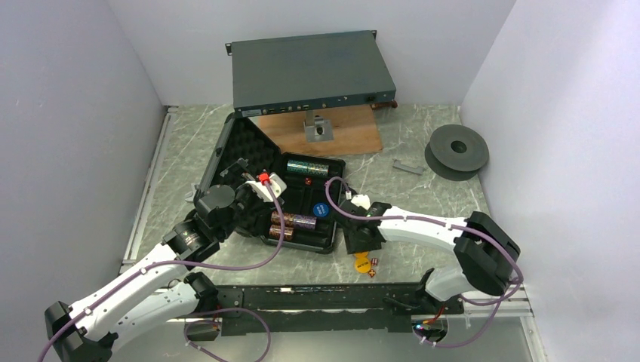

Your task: Pack up texas hold em set

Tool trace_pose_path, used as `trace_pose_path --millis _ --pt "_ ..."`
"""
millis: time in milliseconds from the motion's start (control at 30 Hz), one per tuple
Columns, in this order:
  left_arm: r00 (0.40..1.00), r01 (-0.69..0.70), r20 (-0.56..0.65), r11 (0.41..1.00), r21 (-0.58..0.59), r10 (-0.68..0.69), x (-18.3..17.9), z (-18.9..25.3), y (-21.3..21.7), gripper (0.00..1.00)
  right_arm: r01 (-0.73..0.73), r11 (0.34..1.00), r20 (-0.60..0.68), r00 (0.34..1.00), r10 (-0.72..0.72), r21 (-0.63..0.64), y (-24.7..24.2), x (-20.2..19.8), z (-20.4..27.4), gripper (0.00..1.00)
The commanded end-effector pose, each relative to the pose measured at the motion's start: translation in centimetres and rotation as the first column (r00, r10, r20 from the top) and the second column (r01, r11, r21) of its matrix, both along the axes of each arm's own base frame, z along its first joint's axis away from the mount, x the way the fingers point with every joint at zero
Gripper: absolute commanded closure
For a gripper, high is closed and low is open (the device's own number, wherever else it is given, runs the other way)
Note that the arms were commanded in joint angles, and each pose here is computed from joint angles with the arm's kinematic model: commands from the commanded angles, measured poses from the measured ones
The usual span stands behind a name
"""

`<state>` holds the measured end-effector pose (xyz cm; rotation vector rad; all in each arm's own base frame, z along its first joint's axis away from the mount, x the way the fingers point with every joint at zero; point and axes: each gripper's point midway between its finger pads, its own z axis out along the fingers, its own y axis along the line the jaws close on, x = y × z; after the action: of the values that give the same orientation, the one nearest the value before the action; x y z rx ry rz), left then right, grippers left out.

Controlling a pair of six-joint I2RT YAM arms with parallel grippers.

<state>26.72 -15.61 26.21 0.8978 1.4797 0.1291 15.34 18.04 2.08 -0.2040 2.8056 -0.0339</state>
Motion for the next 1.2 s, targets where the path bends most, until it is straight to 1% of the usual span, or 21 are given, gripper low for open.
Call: trace_pose_path --millis 0,167,333,733,933,1067,1133,1167 --pt "1.0 -0.003 0.021 1.0 -0.02 0.004 0.1 0.9 0.0 0.0 0.009 1.0 0.045 0.999 -0.009 0.005 -0.1 0.6 1.8 0.54" --pt "1.0 -0.003 0.02 1.0 -0.02 0.004 0.1 0.9 0.0 0.0 0.008 1.0 0.072 0.997 -0.009 0.013 0.0 1.0 3.3 0.54" --pt "1.0 -0.003 0.022 1.0 -0.021 0.004 0.1 1.0 0.0 0.0 -0.003 0.999 0.09 0.996 -0.001 0.051 0.8 1.4 4.7 0.54" --pt "0.999 -0.021 0.034 0.999 -0.034 0.022 0.1 1.2 0.4 0.0 -0.086 0.987 0.139 0.988 0.067 0.132 4.4 3.5 8.4 0.53" --pt "0.999 -0.023 0.029 0.999 -0.034 0.024 0.2 1.2 0.4 0.0 -0.108 0.985 0.158 0.984 0.086 0.136 5.9 4.8 9.3 0.53" --pt "0.999 -0.02 0.035 0.999 -0.032 0.021 0.1 1.3 0.4 0.0 -0.095 0.988 0.146 0.986 0.077 0.118 5.5 4.8 8.6 0.5" --pt "0.999 -0.015 0.036 0.999 -0.031 0.016 0.0 1.3 0.3 0.0 -0.075 0.992 0.13 0.99 0.062 0.1 4.5 4.3 7.7 0.47" --pt "0.999 -0.012 0.035 0.999 -0.031 0.014 0.0 1.4 0.3 0.0 -0.063 0.994 0.122 0.991 0.052 0.087 3.9 3.9 7.2 0.44"
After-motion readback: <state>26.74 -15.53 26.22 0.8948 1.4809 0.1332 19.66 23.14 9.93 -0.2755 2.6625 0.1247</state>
